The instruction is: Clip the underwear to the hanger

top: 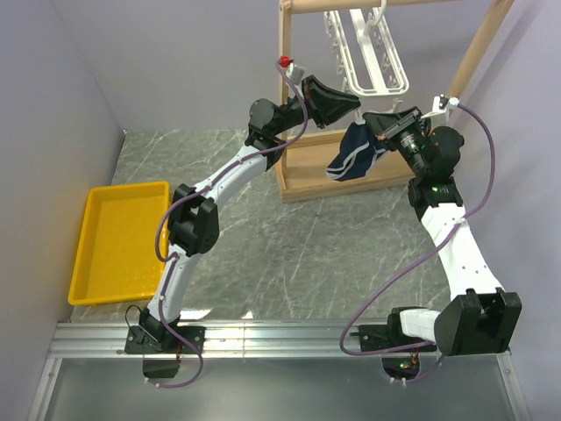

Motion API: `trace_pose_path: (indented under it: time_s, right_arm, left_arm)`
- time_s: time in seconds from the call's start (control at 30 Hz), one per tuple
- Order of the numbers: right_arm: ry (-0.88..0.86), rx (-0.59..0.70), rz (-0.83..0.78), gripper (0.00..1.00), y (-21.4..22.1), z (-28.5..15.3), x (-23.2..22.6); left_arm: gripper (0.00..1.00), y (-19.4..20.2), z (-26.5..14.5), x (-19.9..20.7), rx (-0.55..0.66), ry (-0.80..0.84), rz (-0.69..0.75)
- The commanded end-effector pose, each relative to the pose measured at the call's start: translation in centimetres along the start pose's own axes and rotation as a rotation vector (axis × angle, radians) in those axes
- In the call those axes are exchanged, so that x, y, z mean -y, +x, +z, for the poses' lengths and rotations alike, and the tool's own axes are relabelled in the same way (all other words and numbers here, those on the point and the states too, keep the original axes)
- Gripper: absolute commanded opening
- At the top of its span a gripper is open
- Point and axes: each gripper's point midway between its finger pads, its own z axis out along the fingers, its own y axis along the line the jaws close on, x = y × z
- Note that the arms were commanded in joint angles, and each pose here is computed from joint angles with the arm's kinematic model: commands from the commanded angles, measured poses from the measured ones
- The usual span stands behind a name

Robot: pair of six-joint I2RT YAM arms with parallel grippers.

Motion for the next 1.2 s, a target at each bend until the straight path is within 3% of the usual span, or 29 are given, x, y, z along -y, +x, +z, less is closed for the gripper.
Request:
trace_pose_path:
  time_s: [0.0, 1.17]
  right_arm:
    - [-0.070, 0.031, -0.014, 0.00, -1.5, 0.2, -2.9]
    - [-0.048, 0.008, 0.115, 0.00, -1.2, 0.7, -2.6]
  left_arm:
    - [0.00, 2.5, 0.2, 2.9, -0.092, 0.131, -0.016]
    - [0.00, 3.4, 0.2, 3.4, -0.099, 0.163, 0.002]
